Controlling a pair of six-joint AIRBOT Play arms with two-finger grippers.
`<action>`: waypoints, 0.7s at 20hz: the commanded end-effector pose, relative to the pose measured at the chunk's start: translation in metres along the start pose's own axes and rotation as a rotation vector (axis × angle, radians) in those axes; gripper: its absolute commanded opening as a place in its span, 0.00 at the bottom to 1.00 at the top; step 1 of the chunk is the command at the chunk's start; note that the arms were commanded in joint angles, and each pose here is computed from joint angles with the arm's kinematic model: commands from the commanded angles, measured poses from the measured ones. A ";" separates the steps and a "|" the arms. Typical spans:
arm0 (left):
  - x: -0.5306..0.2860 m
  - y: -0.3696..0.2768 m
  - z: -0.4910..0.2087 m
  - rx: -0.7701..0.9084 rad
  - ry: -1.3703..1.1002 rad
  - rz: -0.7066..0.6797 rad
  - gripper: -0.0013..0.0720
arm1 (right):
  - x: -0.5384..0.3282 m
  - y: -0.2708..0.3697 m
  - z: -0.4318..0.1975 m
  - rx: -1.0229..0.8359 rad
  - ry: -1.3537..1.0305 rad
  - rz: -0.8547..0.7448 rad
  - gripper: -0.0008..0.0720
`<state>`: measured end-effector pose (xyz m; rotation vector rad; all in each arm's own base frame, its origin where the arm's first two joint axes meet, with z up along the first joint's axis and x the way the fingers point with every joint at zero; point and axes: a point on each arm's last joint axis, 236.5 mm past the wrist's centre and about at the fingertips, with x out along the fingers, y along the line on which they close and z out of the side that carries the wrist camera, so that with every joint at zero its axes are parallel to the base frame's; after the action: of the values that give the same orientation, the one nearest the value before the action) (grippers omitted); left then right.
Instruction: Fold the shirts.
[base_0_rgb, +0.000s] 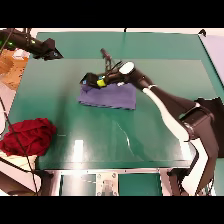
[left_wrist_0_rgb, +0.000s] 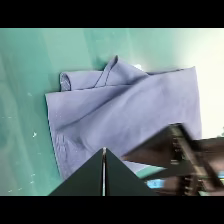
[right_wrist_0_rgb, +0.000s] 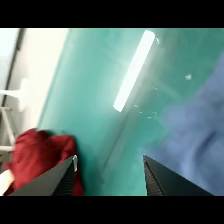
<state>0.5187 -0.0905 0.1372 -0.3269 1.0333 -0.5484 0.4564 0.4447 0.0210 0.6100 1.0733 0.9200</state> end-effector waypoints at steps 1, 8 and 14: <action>-0.004 0.010 -0.004 0.017 0.013 0.024 0.04 | -0.004 -0.024 0.004 0.071 0.007 -0.020 0.68; -0.004 0.013 -0.014 0.026 0.057 0.037 0.04 | -0.210 -0.144 0.034 0.285 0.089 -0.211 0.68; -0.006 0.031 -0.018 0.006 0.075 0.113 0.04 | -0.229 -0.236 -0.026 0.486 0.142 -0.383 0.69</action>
<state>0.5091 -0.0699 0.1221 -0.2525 1.0973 -0.5048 0.4860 0.1542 -0.0325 0.6971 1.4216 0.4813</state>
